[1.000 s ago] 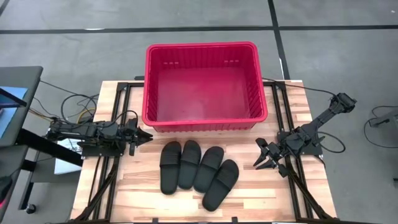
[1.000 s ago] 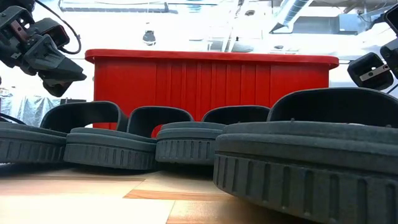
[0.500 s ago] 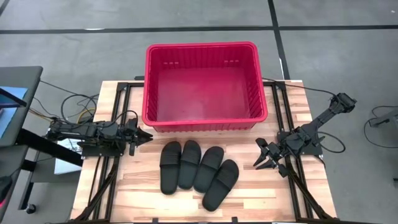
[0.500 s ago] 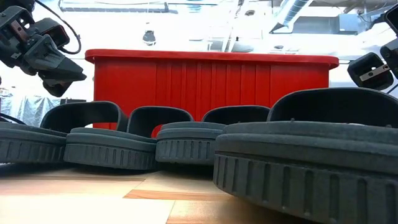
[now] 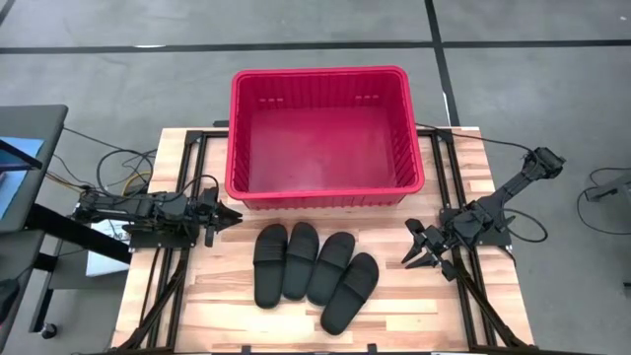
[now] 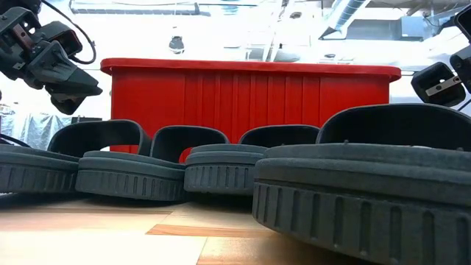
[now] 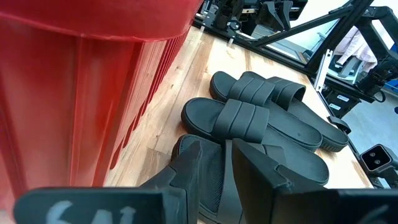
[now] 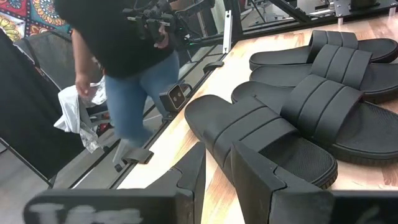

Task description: Pick and place slides into bin

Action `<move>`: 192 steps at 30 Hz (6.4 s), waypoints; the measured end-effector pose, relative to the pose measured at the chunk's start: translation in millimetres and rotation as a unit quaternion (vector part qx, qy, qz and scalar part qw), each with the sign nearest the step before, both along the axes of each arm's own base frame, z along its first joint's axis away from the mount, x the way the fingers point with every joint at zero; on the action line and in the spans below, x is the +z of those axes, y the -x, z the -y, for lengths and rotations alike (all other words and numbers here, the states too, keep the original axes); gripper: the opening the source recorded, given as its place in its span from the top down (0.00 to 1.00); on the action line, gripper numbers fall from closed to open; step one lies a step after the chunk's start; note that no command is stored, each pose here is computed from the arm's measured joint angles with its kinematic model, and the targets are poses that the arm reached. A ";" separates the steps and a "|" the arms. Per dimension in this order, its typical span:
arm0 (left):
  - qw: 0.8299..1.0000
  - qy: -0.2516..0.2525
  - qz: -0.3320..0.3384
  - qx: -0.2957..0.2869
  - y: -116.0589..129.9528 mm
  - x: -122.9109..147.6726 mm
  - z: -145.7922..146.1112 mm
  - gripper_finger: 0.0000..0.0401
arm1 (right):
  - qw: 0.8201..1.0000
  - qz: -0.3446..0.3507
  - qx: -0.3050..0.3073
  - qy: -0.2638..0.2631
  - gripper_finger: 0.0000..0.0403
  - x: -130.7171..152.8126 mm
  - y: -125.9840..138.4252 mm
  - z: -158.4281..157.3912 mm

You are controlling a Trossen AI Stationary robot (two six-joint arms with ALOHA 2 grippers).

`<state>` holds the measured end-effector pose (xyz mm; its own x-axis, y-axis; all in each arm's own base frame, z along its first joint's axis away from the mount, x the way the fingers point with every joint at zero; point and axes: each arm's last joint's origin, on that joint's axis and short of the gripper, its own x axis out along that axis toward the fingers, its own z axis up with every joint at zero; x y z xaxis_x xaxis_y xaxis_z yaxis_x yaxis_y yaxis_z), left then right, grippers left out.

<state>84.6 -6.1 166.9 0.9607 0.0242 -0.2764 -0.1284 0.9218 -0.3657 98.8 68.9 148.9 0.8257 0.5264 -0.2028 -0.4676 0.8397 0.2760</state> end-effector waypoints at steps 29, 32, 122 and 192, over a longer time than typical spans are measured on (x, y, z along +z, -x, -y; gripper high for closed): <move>0.993 0.058 0.087 -0.052 -13.4 60.8 13.9 0.81 | 1.000 0.000 0.000 0.000 0.83 0.0 0.0 0.0; 0.995 0.073 0.028 -0.056 -24.3 71.9 22.1 0.81 | 1.000 0.000 0.000 0.000 0.83 0.0 0.0 0.0; 0.947 -0.114 -0.208 -0.216 -113.9 39.3 191.2 0.58 | 1.000 0.000 0.000 0.000 0.83 0.0 0.0 0.0; 0.856 -0.241 -0.406 -0.210 -152.9 3.1 235.3 0.58 | 1.000 0.000 0.000 0.000 0.83 0.0 0.0 0.0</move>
